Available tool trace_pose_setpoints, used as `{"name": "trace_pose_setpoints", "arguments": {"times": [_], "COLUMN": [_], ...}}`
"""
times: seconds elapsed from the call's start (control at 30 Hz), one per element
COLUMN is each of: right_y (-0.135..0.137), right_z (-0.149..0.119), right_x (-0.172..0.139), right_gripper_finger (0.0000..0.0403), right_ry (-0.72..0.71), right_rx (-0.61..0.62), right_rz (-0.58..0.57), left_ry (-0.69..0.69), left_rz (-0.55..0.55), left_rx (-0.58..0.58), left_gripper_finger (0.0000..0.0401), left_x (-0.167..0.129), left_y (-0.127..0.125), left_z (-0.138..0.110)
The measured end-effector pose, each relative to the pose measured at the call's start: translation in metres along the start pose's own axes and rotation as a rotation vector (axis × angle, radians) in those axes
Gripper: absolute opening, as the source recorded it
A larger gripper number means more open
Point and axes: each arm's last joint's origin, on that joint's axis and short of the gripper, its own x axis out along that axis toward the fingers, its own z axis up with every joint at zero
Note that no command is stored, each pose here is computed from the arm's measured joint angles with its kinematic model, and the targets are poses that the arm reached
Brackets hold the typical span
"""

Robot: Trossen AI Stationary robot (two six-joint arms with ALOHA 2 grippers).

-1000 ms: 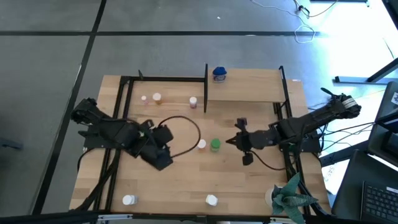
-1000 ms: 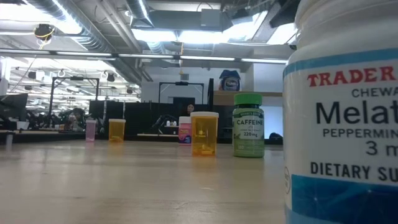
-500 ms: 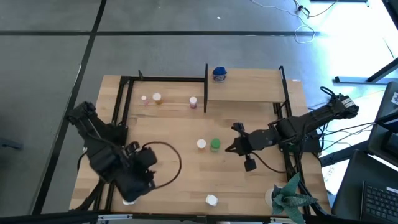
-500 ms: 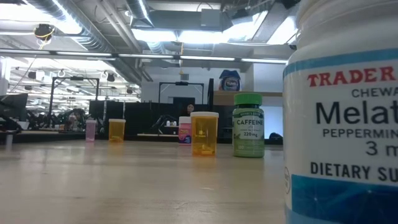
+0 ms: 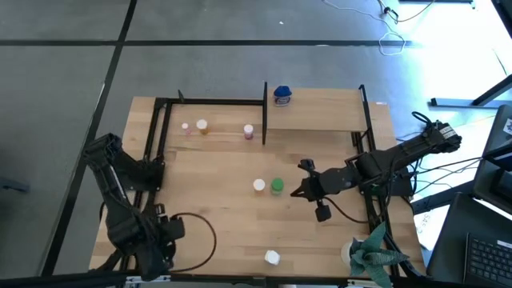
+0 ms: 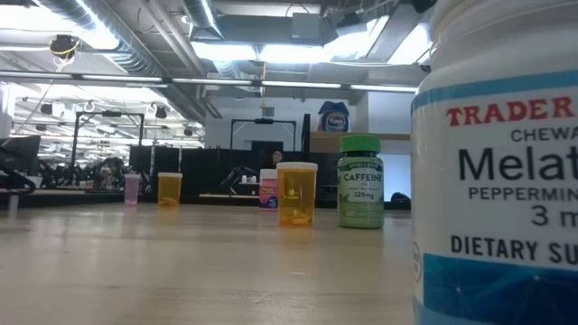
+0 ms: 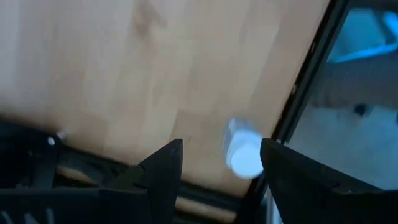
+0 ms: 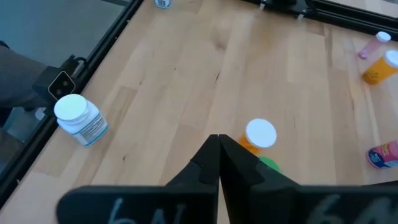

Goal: Pick and place medicine bottles onto shelf by color
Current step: Put the left white medicine bottle on the shelf

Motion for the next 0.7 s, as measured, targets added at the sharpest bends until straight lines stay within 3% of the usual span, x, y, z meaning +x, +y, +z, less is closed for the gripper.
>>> {"name": "trace_pose_setpoints", "arguments": {"times": [0.2, 0.7], "right_y": [0.000, 0.000], "right_z": [0.000, 0.001], "right_x": [0.000, 0.000], "right_gripper_finger": [0.0008, 0.0008], "right_ry": [0.000, -0.008], "right_rx": [0.002, 0.003], "right_rz": [0.016, 0.016], "left_ry": [0.008, -0.015], "left_rz": [0.007, -0.182], "left_rx": [-0.026, 0.016], "left_gripper_finger": [0.0210, 0.0210], "left_x": [0.005, 0.049], "left_y": [-0.002, -0.019], "left_z": [-0.012, -0.044]}}
